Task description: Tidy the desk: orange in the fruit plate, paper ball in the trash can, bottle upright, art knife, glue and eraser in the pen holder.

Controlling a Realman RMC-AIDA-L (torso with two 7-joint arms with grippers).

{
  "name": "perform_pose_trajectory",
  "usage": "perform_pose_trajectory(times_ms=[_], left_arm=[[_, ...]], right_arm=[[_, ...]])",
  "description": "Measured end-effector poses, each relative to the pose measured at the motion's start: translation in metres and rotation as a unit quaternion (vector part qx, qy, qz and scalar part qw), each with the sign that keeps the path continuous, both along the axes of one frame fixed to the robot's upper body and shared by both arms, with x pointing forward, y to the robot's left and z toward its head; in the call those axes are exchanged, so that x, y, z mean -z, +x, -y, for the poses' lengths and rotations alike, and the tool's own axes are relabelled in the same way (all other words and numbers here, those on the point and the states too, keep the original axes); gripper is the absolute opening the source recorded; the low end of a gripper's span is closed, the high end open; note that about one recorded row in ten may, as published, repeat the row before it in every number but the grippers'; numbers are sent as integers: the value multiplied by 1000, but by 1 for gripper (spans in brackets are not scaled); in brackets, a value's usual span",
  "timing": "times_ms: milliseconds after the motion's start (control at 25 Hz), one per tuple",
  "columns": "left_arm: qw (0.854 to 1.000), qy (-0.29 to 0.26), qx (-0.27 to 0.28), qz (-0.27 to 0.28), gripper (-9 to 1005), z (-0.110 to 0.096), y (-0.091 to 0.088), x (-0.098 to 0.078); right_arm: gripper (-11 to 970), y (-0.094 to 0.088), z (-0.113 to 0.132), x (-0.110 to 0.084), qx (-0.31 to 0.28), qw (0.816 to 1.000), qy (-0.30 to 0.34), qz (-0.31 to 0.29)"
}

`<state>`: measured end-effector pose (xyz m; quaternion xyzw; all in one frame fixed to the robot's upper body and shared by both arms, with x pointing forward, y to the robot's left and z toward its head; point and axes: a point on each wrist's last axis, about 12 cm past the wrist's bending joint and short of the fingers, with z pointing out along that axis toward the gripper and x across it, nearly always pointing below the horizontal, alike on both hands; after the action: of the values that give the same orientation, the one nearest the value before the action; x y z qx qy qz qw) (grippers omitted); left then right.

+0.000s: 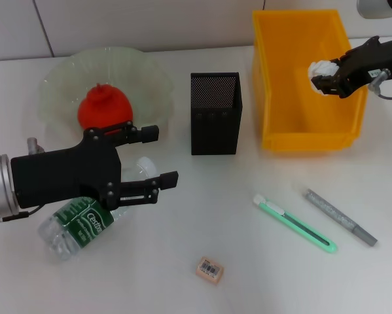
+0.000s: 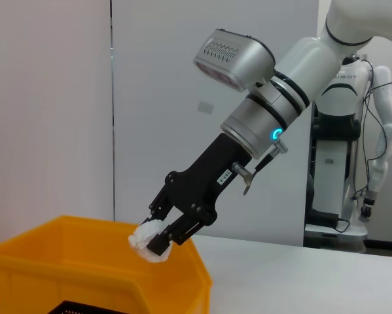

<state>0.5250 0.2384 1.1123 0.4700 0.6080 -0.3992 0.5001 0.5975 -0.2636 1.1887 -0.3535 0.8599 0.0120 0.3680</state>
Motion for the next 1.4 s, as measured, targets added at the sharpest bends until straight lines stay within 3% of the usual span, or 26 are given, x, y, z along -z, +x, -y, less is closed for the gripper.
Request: perform_pose_trajectory(times_ms=[400, 800, 920, 1240, 1400], left_arm=[[1000, -1, 0, -2, 804, 0, -1, 1], [1000, 0, -1, -2, 804, -1, -1, 1], [1000, 0, -2, -3, 804, -2, -1, 2], [1000, 0, -2, -7, 804, -2, -3, 6], [1000, -2, -2, -12, 804, -2, -4, 8]], right_arm=[[367, 8, 4, 9, 8, 1000, 2, 27], [573, 12, 5, 10, 10, 999, 24, 48], [721, 12, 6, 12, 14, 998, 39, 49], [721, 12, 15, 9, 33, 993, 84, 73], [721, 6, 21, 5, 3, 985, 139, 98]])
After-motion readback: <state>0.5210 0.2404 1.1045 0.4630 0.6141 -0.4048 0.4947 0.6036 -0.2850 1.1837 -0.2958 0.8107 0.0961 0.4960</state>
